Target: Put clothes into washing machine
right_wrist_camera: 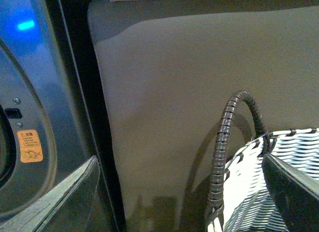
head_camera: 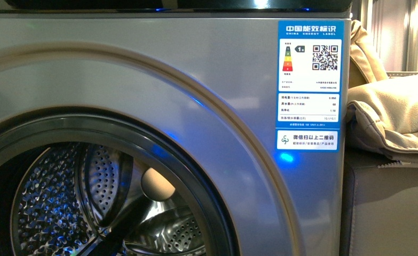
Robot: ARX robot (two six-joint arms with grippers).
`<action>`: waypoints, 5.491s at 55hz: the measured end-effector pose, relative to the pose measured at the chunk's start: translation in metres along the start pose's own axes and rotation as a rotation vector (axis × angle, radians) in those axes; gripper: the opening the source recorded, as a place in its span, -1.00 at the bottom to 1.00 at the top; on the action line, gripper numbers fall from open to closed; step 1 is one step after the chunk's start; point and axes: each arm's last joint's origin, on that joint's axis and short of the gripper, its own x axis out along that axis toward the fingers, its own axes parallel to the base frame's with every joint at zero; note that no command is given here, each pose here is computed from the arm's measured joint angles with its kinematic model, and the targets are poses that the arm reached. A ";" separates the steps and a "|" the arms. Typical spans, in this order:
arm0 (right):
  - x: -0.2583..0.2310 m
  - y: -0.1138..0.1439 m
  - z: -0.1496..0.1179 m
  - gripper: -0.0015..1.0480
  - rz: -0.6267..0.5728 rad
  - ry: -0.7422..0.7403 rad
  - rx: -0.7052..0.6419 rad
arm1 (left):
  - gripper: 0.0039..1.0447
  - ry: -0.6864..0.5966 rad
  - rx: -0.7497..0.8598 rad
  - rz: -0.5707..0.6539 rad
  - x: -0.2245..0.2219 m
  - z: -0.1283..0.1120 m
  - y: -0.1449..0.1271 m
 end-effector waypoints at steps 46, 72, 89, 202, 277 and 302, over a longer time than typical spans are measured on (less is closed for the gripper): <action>0.001 -0.003 0.015 0.85 0.190 -0.156 -0.006 | 0.88 0.000 0.000 -0.001 0.000 0.000 0.000; 0.010 -0.042 0.047 0.85 0.277 -0.277 -0.023 | 0.88 0.000 0.000 0.000 0.000 0.000 0.000; 0.043 -0.088 0.087 0.85 0.190 -0.118 0.146 | 0.88 0.000 0.000 0.000 0.000 0.000 0.000; 0.151 -0.209 -0.298 0.85 0.021 1.034 0.173 | 0.88 0.000 0.000 0.000 0.000 0.000 0.000; 0.160 -0.214 -0.387 0.85 0.072 1.042 0.185 | 0.88 0.000 0.000 0.000 0.000 0.000 0.000; 0.158 -0.220 -0.384 -0.03 -0.005 1.018 0.203 | 0.88 0.000 0.000 0.000 0.000 0.000 0.000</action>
